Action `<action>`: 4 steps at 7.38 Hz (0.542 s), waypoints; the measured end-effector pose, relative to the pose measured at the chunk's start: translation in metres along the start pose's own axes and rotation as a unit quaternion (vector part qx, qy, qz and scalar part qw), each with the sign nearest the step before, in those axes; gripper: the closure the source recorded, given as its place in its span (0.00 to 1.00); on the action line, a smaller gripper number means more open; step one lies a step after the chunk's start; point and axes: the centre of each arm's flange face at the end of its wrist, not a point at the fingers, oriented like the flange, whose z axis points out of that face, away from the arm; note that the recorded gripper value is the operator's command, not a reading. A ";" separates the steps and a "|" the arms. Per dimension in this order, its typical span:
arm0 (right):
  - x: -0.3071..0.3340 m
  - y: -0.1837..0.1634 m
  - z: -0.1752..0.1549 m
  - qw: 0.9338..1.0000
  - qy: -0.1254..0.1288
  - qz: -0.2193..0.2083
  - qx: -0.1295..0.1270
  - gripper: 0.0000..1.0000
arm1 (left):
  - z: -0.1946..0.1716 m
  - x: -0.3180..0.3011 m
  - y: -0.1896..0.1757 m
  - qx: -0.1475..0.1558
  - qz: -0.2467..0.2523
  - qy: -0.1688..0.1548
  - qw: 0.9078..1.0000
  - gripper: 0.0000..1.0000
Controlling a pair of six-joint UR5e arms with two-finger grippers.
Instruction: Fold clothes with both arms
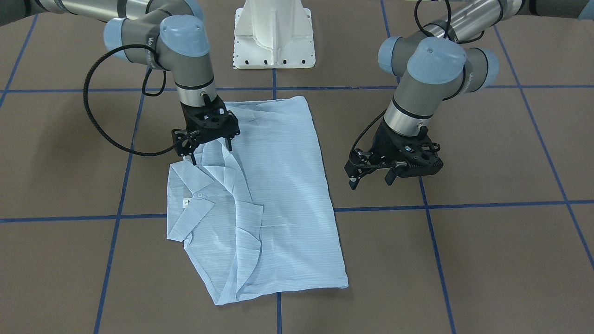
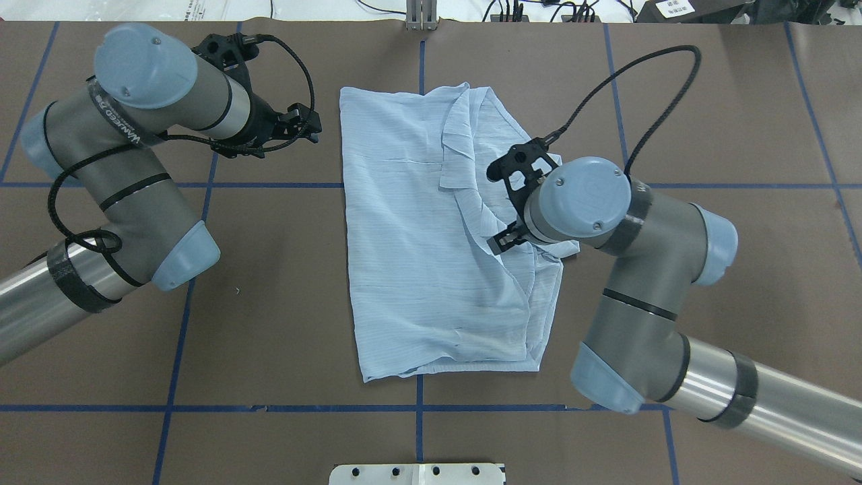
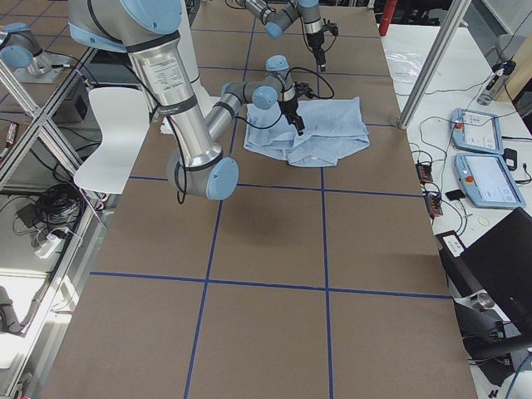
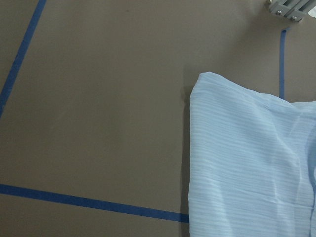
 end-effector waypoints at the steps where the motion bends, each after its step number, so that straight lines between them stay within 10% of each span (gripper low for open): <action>1: -0.013 -0.010 0.018 1.000 -0.005 -0.004 0.002 0.00 | 0.000 0.000 0.000 0.000 0.000 0.000 1.000 0.00; 4: -0.025 0.004 0.053 1.000 -0.010 -0.015 -0.009 0.00 | 0.001 0.000 0.001 0.000 0.000 0.001 1.000 0.00</action>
